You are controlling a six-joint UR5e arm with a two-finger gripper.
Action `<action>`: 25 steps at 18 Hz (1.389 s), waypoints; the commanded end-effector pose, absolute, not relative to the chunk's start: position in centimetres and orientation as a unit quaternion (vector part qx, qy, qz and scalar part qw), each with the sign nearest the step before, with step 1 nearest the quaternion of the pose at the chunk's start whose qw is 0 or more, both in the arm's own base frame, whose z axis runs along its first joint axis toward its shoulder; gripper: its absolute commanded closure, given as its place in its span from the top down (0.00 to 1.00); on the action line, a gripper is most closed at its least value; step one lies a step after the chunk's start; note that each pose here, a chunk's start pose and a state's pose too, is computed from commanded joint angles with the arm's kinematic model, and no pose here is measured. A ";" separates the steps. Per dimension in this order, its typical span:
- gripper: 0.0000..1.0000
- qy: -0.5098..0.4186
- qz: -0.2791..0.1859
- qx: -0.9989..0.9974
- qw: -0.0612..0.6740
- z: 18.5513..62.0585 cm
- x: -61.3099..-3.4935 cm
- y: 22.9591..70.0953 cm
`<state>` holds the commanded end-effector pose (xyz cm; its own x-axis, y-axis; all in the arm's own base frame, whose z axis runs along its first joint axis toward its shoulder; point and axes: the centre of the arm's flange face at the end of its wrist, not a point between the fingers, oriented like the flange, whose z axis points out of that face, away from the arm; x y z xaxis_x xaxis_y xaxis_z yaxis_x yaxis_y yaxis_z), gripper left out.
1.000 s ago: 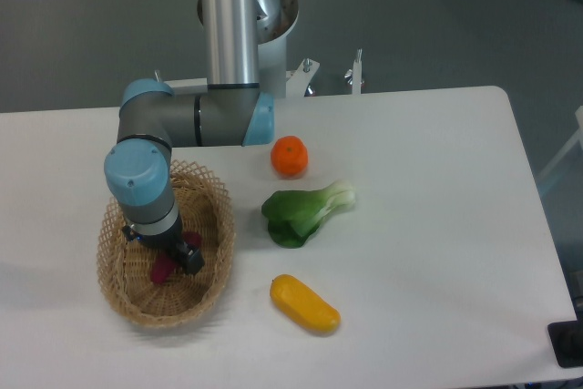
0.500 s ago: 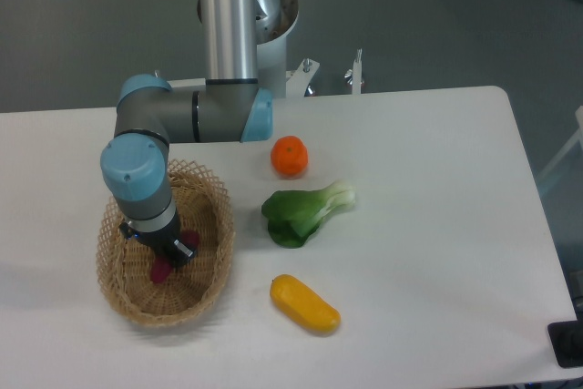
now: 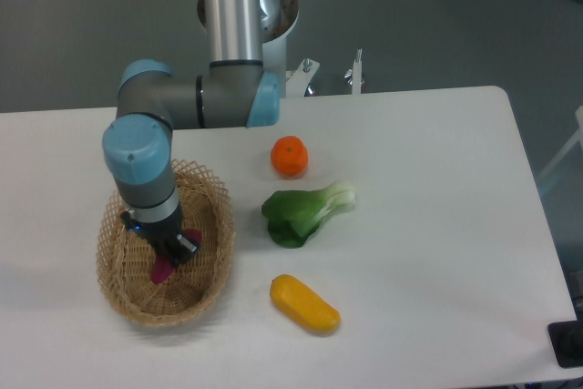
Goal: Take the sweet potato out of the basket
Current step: 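Lift the sweet potato out of the basket and carry it away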
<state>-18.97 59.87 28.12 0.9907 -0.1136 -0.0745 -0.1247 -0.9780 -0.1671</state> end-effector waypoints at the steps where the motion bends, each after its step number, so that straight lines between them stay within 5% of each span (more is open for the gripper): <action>1: 0.17 0.048 0.038 -0.994 0.092 29.1 -20.7 59.6; 11: 0.17 0.041 0.064 -0.991 0.114 32.8 -32.3 56.4; 25: 0.17 0.073 0.069 -0.992 0.078 31.2 -45.4 47.3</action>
